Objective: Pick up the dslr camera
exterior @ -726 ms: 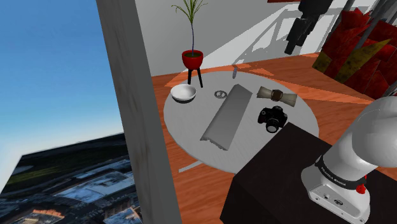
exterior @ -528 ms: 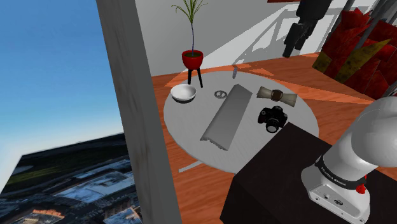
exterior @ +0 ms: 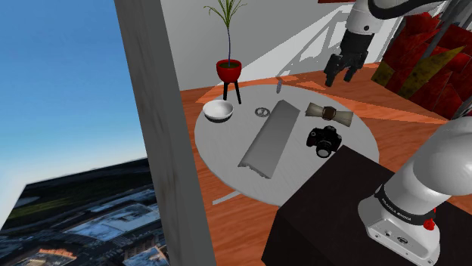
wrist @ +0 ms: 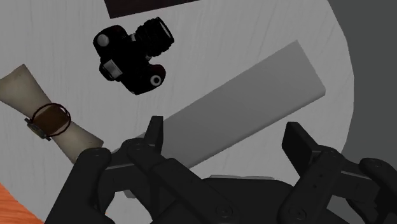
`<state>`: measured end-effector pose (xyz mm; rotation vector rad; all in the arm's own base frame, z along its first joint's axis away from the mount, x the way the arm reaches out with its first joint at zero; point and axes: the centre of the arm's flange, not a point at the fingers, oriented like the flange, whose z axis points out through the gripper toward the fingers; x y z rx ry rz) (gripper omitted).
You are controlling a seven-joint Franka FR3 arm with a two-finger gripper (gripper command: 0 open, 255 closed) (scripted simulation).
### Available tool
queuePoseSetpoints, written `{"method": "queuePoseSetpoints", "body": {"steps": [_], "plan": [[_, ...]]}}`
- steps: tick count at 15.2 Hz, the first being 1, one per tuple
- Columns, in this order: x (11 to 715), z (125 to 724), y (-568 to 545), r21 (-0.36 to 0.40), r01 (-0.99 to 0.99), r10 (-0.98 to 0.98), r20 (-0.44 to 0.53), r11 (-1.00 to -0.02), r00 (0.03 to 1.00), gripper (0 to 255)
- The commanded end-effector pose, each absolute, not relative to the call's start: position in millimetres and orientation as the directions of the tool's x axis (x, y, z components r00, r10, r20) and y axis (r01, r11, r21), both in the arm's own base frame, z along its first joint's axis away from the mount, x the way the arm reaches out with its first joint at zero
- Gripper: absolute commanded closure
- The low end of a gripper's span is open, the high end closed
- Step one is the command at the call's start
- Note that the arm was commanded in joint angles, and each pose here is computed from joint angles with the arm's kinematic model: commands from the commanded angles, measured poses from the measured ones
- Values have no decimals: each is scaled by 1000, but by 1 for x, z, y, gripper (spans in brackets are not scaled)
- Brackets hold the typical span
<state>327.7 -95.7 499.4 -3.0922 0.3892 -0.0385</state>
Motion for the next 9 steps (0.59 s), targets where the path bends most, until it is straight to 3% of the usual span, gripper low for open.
{"method": "queuePoseSetpoints", "body": {"steps": [1,9], "plan": [[333,476,-109,-40,-317,-318,11,-948,948,0],[336,380,-161,-81,-567,-565,-44,-820,824,0]]}}
